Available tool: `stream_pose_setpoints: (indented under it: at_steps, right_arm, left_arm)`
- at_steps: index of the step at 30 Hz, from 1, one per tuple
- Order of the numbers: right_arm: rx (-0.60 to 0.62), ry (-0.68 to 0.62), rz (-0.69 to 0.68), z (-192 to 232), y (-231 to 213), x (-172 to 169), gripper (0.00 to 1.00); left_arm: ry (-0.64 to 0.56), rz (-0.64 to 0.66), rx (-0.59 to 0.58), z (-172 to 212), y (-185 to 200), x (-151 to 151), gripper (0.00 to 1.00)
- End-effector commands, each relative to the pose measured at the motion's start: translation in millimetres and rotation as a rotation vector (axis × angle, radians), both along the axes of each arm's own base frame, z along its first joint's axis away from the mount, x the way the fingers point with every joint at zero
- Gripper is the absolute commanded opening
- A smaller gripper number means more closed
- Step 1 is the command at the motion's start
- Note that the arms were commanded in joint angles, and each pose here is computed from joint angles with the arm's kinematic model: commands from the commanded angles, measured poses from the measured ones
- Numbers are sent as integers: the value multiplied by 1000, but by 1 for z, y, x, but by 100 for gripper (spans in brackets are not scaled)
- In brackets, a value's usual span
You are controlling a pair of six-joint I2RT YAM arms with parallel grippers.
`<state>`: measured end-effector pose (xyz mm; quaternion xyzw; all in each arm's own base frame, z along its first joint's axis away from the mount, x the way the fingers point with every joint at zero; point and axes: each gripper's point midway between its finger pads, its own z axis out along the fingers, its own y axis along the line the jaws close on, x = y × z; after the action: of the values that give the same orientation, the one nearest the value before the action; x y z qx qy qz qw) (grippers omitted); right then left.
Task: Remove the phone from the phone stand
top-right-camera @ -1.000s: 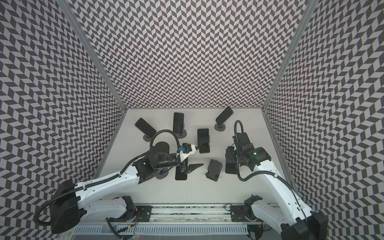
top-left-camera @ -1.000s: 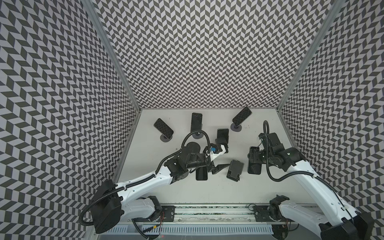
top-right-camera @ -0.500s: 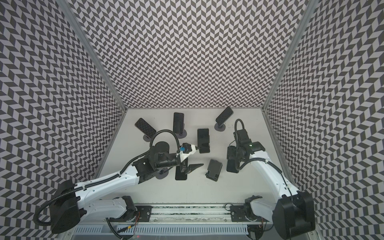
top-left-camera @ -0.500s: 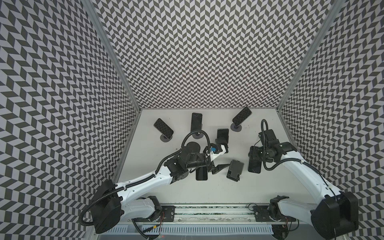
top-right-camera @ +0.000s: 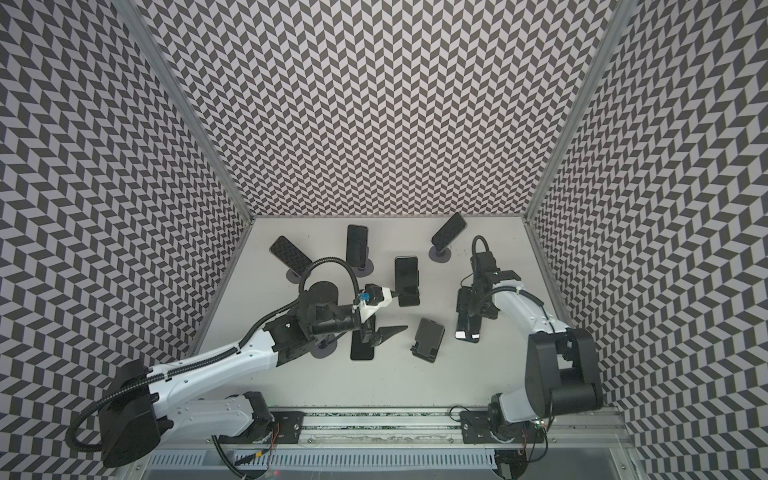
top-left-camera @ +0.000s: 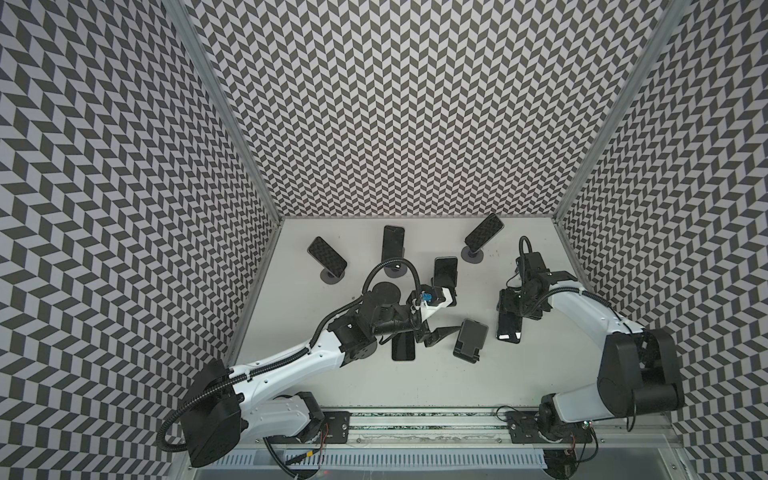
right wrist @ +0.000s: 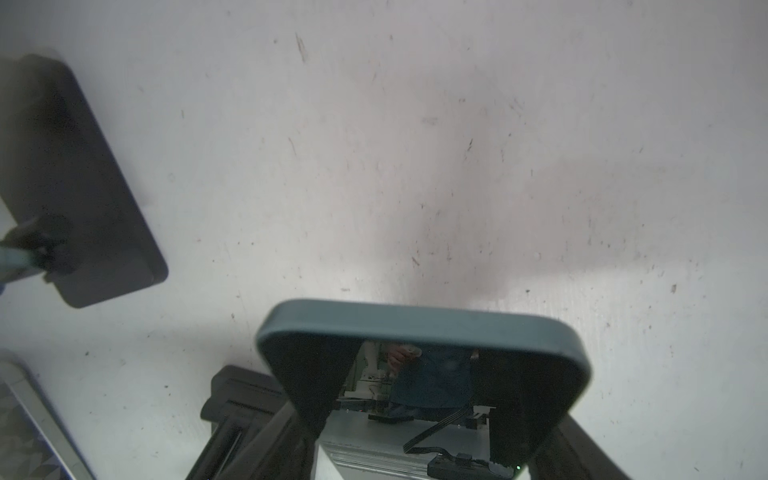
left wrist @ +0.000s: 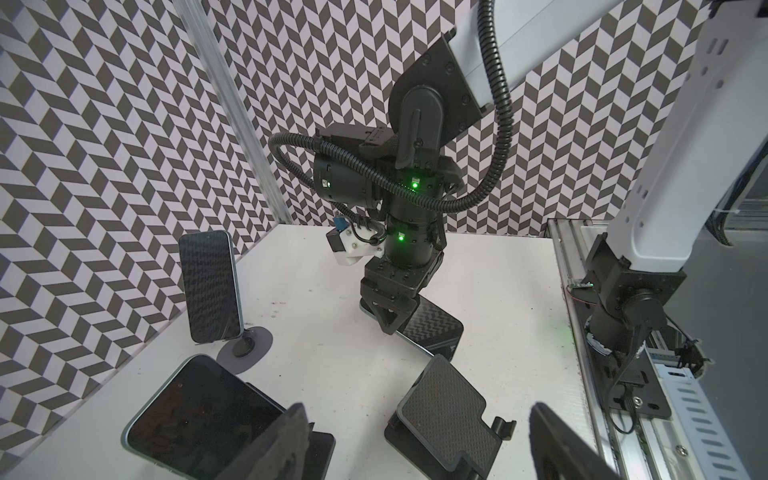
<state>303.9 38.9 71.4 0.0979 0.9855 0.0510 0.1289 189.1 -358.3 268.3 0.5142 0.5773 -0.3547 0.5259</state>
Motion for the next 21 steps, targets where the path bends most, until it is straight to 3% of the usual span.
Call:
stream_pose_setpoints:
  at_steps: [1, 21]
  right_arm:
    - [-10, -62, 11, 8, -6, 24, 0]
    - [-40, 55, -25, -36, -27, 36, 0]
  left_arm:
    - [-38, 3, -12, 15, -2, 2, 84]
    - [-63, 52, 20, 24, -8, 26, 84]
